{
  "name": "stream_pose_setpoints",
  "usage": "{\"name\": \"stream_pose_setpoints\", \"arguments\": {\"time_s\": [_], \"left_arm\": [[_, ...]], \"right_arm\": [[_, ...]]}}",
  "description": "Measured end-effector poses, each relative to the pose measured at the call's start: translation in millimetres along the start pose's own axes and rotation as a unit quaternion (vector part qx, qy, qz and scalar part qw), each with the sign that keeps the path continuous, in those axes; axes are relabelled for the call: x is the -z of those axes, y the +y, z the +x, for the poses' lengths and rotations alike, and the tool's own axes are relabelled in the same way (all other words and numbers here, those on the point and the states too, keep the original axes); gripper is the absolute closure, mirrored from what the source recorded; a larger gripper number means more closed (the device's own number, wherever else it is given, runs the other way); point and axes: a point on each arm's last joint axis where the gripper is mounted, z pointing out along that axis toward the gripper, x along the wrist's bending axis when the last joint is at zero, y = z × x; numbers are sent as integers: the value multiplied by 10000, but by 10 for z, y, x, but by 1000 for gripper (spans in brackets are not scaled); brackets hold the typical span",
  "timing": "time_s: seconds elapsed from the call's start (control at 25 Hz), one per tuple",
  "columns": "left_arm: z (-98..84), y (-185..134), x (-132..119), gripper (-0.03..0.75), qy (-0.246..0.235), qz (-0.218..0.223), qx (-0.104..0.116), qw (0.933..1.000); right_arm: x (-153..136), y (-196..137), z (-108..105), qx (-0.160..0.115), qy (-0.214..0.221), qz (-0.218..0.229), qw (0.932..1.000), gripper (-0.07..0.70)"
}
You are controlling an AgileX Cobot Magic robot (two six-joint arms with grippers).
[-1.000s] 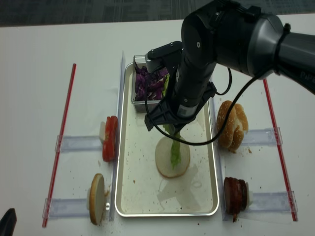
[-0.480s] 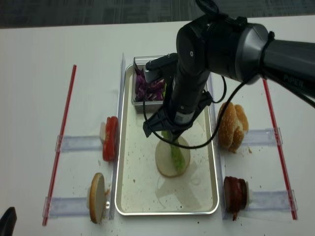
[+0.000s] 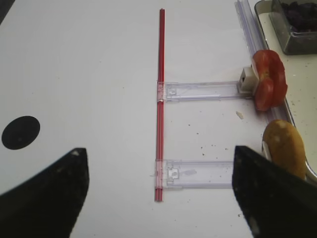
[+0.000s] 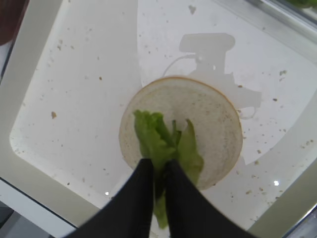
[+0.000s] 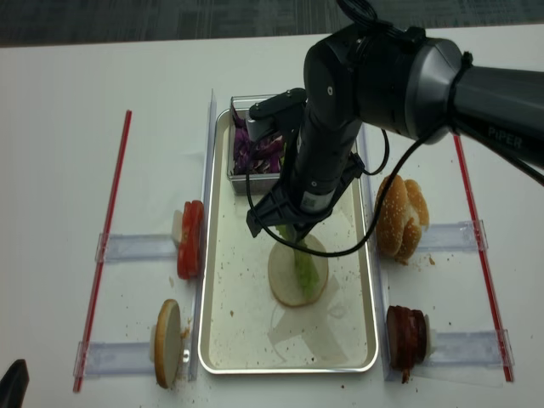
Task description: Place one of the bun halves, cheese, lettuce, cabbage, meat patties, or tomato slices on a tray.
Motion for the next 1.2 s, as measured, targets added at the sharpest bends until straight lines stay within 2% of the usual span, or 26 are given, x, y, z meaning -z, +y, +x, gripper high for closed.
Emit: {"name": "stream_pose_setpoints", "arguments": {"time_s": [0.04, 0.2, 0.28, 0.4, 1.2], "left_arm": [[0, 0, 0, 170, 0, 0, 0, 10000], [0, 0, 0, 170, 0, 0, 0, 10000], [0, 0, 0, 170, 0, 0, 0, 10000], [0, 0, 0, 170, 0, 0, 0, 10000], [0, 0, 0, 170, 0, 0, 0, 10000]], "right_arm": [[0, 1, 0, 11, 0, -7, 10000, 433], [0, 7, 0, 22, 2, -38, 10000, 69], [0, 7, 0, 22, 2, -41, 10000, -15], [0, 7, 0, 22, 2, -41, 10000, -48], [0, 22, -3, 38, -19, -123, 9999, -46]]}}
